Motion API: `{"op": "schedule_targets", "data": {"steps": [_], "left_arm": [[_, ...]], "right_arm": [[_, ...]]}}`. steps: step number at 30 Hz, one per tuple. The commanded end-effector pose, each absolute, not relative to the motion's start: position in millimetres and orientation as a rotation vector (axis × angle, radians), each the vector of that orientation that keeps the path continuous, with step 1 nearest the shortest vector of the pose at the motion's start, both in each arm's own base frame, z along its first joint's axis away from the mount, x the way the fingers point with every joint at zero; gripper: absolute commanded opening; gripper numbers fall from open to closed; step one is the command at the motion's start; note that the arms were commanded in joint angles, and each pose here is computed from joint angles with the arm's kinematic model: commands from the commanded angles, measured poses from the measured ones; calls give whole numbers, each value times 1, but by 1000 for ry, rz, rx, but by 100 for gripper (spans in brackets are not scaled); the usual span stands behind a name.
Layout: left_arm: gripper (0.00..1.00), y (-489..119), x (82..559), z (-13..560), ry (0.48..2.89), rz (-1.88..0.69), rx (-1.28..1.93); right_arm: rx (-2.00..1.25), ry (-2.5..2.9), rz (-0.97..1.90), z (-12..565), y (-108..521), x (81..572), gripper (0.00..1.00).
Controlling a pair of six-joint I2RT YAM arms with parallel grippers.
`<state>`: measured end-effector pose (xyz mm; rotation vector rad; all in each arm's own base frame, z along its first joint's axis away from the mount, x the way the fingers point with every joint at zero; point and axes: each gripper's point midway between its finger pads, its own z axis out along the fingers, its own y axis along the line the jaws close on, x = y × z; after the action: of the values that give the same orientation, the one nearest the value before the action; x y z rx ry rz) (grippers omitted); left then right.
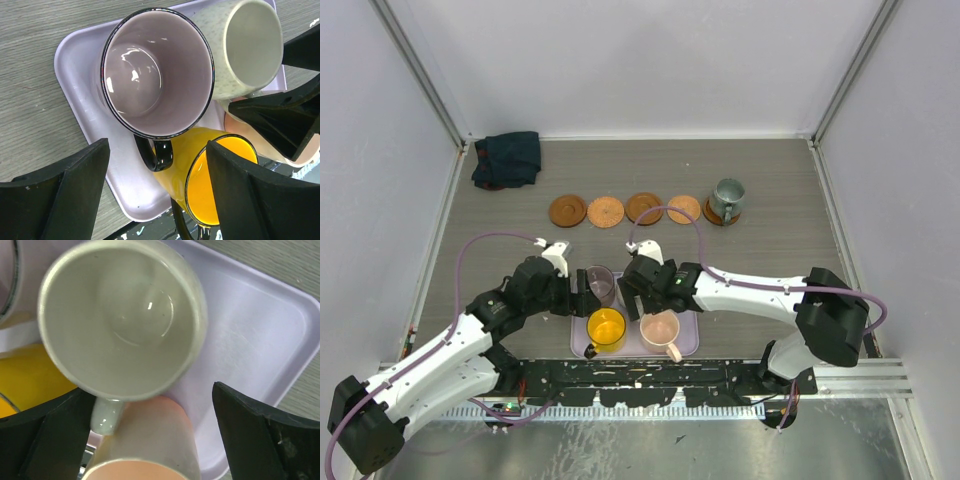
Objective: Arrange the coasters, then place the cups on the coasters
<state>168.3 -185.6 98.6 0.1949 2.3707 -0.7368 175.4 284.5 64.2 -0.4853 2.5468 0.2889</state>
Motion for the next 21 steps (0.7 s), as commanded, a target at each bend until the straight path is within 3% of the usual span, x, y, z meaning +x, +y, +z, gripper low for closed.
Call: {"op": "schedule_targets", "data": {"steps": [1,8,16,21], "left_arm": [[79,-190,175,107,2320,-749,208],[79,-192,177,105,2323,-750,204],[79,-189,177,104,2317,-742,197],[80,-188,177,104,2315,-737,191]], "right_arm": [[-431,2547,214,71,268,176,100],[-464,2526,246,74,278,179,97],[-528,2547,313,67,294,175,70],[-534,2561,331,60,297,172,61]]}}
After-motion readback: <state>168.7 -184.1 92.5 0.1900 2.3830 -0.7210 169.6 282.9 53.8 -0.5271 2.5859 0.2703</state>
